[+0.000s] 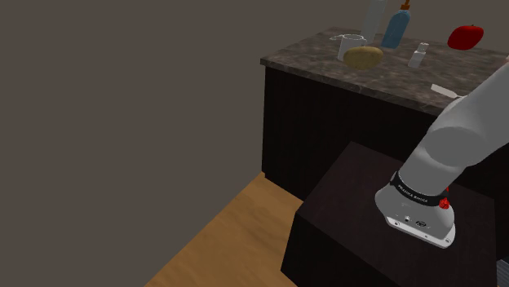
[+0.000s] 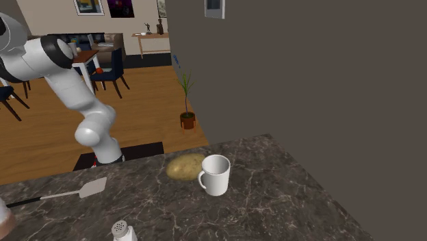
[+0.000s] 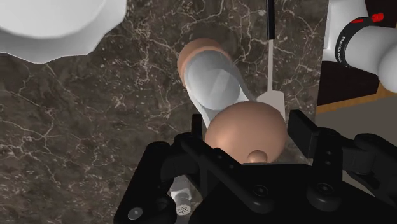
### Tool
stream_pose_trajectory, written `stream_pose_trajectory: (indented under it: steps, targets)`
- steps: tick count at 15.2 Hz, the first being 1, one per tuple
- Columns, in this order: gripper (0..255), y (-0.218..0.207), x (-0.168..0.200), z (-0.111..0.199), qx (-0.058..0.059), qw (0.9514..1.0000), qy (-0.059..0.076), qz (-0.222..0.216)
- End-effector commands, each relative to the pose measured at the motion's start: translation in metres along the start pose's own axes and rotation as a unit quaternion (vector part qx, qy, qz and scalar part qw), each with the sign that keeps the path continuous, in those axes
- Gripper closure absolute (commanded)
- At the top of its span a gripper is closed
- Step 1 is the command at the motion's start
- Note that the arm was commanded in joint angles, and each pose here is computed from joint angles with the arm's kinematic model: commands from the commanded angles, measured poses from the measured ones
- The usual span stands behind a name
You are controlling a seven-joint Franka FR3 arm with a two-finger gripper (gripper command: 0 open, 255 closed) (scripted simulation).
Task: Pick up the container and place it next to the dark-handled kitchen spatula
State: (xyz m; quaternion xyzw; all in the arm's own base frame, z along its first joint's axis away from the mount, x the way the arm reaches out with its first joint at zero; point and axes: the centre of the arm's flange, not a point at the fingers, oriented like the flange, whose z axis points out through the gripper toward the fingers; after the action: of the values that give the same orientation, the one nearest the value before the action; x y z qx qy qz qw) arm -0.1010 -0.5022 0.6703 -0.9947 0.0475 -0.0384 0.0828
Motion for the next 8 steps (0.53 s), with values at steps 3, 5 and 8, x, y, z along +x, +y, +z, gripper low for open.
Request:
stream_pose_trajectory:
  steps: [3, 5, 8]
  targets:
    - [255, 0.003, -0.004, 0.02, 0.0, 1.0, 0.0, 0.0]
    - [255, 0.005, -0.005, 0.03, 0.0, 1.0, 0.0, 0.0]
    - [255, 0.008, -0.006, 0.046, 0.0, 1.0, 0.0, 0.0]
